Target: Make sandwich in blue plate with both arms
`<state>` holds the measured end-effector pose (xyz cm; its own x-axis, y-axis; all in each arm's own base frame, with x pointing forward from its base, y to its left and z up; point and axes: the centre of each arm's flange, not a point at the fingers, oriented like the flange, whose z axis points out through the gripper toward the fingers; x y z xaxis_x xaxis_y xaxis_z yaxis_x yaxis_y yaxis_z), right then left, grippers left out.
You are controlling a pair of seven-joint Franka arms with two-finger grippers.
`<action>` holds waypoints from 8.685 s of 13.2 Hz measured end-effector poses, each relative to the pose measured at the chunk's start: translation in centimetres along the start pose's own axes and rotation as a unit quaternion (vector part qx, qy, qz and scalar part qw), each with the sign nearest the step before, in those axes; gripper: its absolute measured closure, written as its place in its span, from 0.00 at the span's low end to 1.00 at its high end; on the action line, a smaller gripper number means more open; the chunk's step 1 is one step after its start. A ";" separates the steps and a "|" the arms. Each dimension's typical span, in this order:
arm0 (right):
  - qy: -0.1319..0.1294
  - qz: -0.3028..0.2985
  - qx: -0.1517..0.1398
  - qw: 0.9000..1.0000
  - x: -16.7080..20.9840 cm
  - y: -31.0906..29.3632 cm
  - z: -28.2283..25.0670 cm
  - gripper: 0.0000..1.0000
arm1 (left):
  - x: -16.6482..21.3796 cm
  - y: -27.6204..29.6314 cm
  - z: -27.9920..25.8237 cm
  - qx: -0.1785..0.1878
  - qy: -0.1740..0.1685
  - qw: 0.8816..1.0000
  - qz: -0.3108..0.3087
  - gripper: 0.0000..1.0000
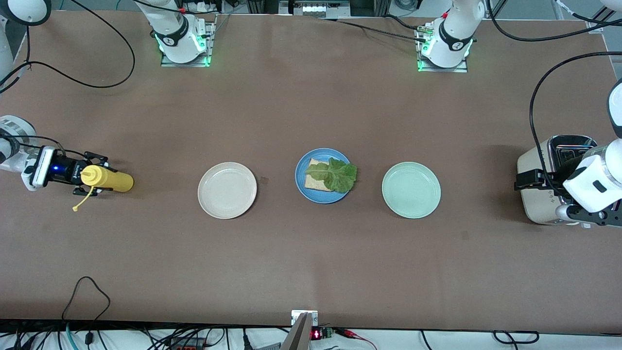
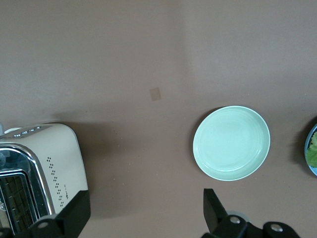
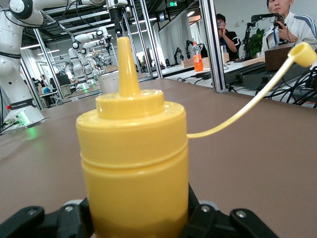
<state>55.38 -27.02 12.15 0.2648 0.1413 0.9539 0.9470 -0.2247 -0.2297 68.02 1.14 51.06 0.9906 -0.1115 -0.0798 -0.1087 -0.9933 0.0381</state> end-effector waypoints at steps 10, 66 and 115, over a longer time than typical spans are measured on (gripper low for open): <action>-0.304 -0.075 -0.001 0.950 26.3 2.8 9.8 0.50 | -0.4 -0.1 0.2 0.000 -0.016 1.000 -0.001 0.00; -0.694 -0.169 -0.137 0.686 40.0 -11.9 58.3 0.52 | -3.4 -10.8 1.7 0.082 -0.074 0.992 -0.068 0.00; -0.078 -0.042 -0.033 0.995 2.0 -1.8 -0.1 0.00 | -2.9 32.2 16.4 -0.346 -0.105 0.929 -0.084 0.92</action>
<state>54.16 -26.47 14.48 0.2146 0.3099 0.9262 0.9545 -0.2676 -0.1316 60.27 -31.04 36.19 0.9427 -0.0309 -0.3321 0.1982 -0.7489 0.6324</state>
